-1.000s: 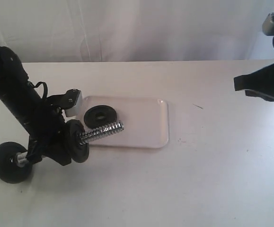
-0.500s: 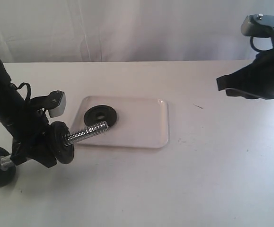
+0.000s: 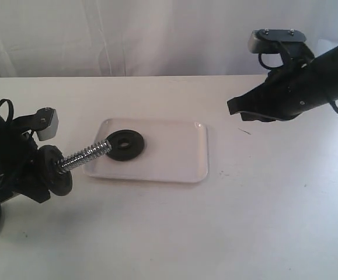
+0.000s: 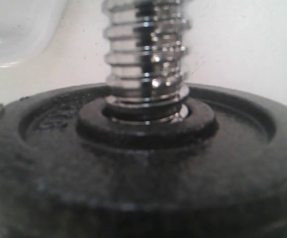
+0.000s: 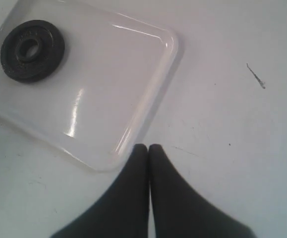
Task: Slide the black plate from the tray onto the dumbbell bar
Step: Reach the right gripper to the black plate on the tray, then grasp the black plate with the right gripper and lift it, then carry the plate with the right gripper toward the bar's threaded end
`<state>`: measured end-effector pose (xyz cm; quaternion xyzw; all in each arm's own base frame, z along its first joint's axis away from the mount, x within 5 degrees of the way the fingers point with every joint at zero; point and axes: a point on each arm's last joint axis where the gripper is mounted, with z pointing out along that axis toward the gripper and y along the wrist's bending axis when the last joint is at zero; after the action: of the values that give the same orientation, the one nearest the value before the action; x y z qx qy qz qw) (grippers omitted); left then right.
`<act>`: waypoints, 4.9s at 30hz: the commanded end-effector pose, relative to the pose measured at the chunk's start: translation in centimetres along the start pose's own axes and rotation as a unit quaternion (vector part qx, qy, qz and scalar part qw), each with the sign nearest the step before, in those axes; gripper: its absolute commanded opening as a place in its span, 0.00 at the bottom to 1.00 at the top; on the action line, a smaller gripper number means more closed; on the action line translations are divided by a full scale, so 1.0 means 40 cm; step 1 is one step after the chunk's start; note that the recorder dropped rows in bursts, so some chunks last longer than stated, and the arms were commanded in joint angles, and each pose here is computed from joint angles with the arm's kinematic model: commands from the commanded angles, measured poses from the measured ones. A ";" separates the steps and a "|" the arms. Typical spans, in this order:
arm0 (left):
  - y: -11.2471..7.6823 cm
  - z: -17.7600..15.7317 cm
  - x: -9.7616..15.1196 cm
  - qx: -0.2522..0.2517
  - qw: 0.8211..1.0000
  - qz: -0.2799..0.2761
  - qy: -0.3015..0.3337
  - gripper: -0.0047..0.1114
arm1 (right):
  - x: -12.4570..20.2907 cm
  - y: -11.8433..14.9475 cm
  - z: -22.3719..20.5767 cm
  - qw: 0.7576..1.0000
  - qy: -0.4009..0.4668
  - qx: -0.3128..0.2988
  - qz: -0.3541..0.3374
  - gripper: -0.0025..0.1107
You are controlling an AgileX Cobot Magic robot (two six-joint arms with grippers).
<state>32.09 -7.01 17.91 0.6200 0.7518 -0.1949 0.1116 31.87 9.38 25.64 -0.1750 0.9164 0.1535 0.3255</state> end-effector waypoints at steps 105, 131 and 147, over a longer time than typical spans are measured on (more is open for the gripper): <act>-0.039 -0.050 -0.039 0.029 0.998 0.003 -0.057 0.04 | -0.039 0.332 0.614 0.966 0.026 -0.072 -0.246 0.81; -0.040 -0.050 -0.039 0.031 0.998 0.003 -0.057 0.04 | -0.157 0.246 0.465 0.986 0.012 -0.066 -0.151 0.02; -0.040 -0.050 -0.042 0.032 0.997 0.000 -0.064 0.04 | -0.200 0.065 0.307 0.933 0.024 -0.355 0.054 0.02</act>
<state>31.75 -7.10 18.21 0.6301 0.7409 -0.2049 0.1102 43.76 18.61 20.02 -0.2436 0.8527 0.4146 0.2043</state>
